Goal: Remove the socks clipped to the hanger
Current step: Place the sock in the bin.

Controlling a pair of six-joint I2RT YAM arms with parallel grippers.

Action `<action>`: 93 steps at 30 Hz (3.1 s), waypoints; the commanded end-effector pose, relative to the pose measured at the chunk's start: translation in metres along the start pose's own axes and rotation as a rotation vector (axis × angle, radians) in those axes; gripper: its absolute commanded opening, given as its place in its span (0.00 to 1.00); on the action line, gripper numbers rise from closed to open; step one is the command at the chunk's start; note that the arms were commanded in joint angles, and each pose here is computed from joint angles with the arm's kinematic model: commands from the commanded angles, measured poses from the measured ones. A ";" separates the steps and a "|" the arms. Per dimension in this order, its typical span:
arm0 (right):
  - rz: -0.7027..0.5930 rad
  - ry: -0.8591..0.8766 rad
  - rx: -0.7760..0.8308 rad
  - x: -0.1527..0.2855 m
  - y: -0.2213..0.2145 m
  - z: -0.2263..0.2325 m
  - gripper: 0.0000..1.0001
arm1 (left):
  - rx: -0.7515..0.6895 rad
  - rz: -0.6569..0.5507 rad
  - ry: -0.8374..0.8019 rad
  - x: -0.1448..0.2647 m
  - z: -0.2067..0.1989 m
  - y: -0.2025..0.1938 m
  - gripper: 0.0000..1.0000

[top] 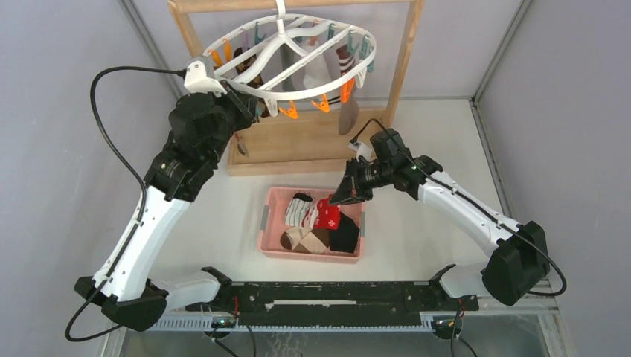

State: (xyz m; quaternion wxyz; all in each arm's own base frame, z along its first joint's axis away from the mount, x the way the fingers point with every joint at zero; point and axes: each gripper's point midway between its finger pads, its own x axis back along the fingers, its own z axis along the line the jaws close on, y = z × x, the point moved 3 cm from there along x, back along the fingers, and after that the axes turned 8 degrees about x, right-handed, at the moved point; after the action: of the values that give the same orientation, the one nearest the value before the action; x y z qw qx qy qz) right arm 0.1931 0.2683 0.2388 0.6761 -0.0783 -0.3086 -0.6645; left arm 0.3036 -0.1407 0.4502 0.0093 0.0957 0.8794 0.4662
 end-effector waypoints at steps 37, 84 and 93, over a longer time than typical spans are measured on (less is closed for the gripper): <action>-0.076 -0.392 0.253 0.032 -0.003 -0.020 0.61 | 0.067 0.102 0.010 0.009 -0.013 -0.011 0.08; 0.288 -0.513 0.445 -0.071 -0.040 -0.068 0.39 | 0.061 0.203 -0.144 0.004 -0.065 -0.018 0.60; 0.361 -0.483 0.474 -0.100 -0.054 -0.081 0.46 | 0.049 0.223 -0.158 0.015 -0.060 -0.021 0.99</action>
State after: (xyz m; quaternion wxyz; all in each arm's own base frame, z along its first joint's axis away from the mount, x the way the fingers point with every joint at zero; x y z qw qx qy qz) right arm 0.1719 0.2888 0.1023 0.6842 -0.1726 -0.5813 -0.4052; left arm 0.2935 -0.2033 0.4475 -0.0127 0.2271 0.8680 0.4413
